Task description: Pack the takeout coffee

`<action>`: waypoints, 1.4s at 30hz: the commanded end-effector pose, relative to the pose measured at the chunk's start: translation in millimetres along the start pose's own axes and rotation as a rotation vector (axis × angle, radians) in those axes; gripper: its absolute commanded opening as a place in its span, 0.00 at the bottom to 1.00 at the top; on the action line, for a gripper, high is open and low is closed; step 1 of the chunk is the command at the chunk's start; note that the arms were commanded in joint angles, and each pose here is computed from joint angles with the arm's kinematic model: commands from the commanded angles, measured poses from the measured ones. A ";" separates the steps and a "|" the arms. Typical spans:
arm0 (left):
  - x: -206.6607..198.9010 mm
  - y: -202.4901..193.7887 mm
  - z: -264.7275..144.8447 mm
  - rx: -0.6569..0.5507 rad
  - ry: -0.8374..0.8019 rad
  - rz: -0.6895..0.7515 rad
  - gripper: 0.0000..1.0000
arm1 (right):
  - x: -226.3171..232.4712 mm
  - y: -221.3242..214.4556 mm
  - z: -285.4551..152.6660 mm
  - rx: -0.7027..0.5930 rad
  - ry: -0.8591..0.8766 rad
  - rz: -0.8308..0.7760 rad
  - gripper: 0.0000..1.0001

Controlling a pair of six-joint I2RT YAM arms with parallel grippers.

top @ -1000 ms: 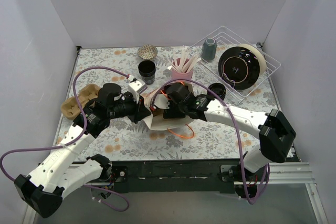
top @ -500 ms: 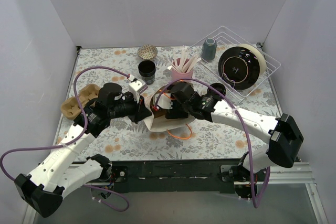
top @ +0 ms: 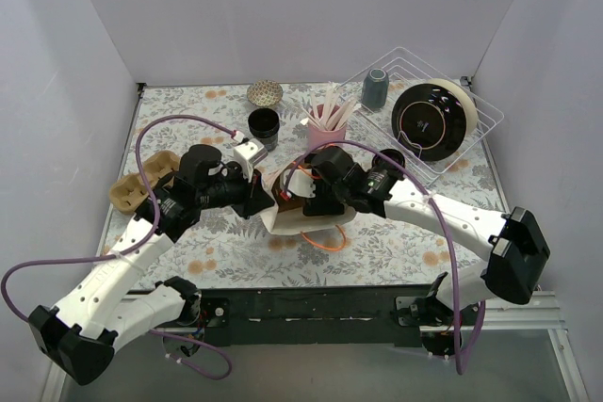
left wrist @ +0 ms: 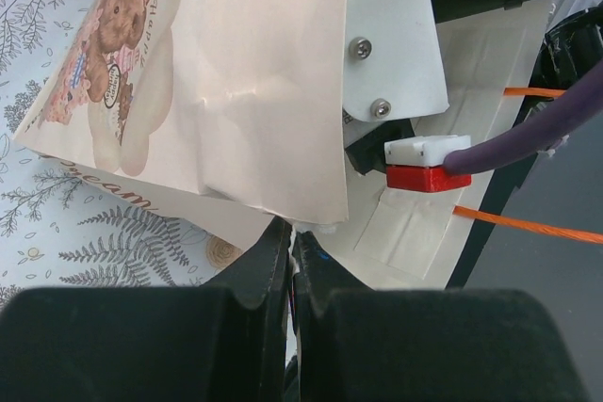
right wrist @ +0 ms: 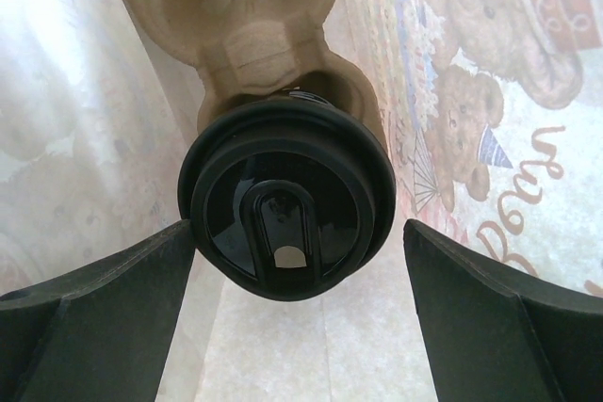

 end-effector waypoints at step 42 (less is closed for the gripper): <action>-10.1 20.5 -8.2 0.037 -0.065 -0.007 0.00 | -20.4 6.0 -53.7 -0.062 -0.024 0.086 0.98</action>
Point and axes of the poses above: each gripper's point midway between its finger pads, its own z axis out along the fingers, its own x axis along the line the jaws close on, y = z × x, the point moved 10 cm from there along -z, back along the fingers, and after that the axes turned 4 degrees about z, right-handed, at the moved point
